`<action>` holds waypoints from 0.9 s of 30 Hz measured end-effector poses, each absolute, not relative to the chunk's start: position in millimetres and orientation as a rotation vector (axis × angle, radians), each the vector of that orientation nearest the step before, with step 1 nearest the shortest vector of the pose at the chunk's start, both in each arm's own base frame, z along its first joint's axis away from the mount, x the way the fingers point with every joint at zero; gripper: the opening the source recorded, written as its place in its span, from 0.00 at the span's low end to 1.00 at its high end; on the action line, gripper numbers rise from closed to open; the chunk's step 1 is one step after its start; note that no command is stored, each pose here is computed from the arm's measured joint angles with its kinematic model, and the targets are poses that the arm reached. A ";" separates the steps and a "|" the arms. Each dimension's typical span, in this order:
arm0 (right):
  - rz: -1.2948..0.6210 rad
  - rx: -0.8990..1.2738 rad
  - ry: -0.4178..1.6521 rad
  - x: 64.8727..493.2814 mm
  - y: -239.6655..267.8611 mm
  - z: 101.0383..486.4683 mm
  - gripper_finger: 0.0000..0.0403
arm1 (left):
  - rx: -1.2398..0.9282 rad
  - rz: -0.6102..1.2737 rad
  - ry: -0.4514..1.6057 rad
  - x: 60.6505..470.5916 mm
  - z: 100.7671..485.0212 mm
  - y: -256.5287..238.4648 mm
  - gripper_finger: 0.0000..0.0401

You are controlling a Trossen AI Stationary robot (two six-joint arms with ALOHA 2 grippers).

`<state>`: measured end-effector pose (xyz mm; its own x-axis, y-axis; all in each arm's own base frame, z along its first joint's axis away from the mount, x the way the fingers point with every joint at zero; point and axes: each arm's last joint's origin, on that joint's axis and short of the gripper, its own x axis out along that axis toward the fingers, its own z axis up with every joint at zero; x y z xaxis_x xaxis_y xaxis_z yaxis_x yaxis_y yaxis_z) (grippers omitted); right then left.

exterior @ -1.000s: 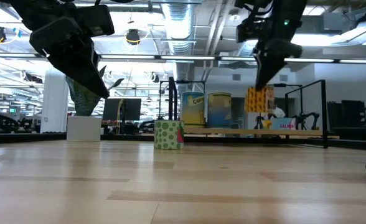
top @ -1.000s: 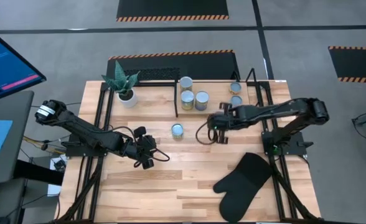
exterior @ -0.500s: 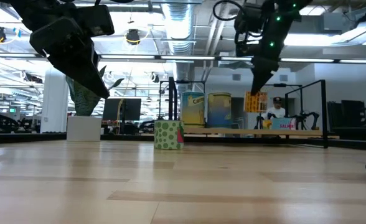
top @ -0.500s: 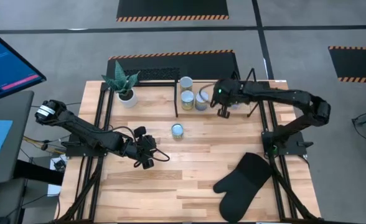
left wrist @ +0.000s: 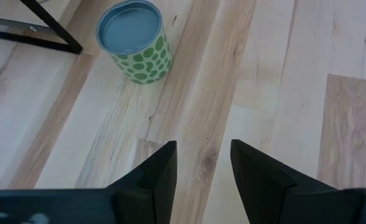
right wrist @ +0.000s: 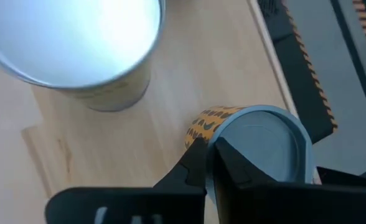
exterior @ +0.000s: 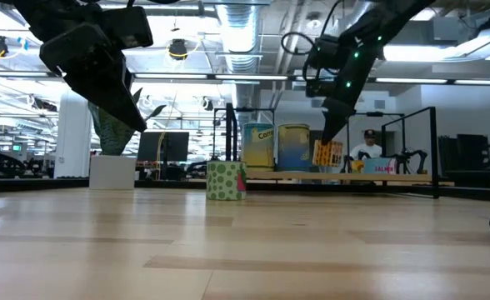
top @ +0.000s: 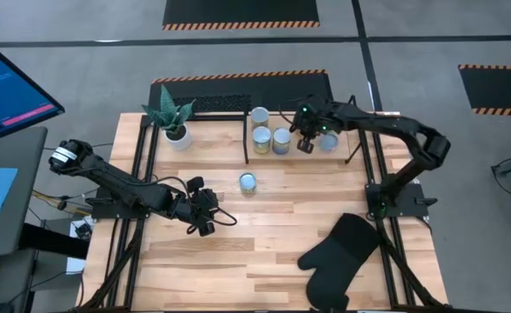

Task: Pick and place cans onto a shelf
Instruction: Put the the canned black beans on the shelf

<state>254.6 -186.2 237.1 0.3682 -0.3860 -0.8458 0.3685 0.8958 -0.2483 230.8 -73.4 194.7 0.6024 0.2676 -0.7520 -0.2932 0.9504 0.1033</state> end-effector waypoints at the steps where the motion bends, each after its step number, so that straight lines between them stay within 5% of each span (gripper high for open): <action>1: -0.485 -0.014 1.101 254.9 -188.0 234.2 0.05 | -0.032 0.325 0.865 230.8 194.7 -73.4 0.35; 27: -0.504 -0.024 1.087 259.8 -199.1 224.5 0.14 | -0.043 0.330 0.863 230.9 194.7 -73.3 0.35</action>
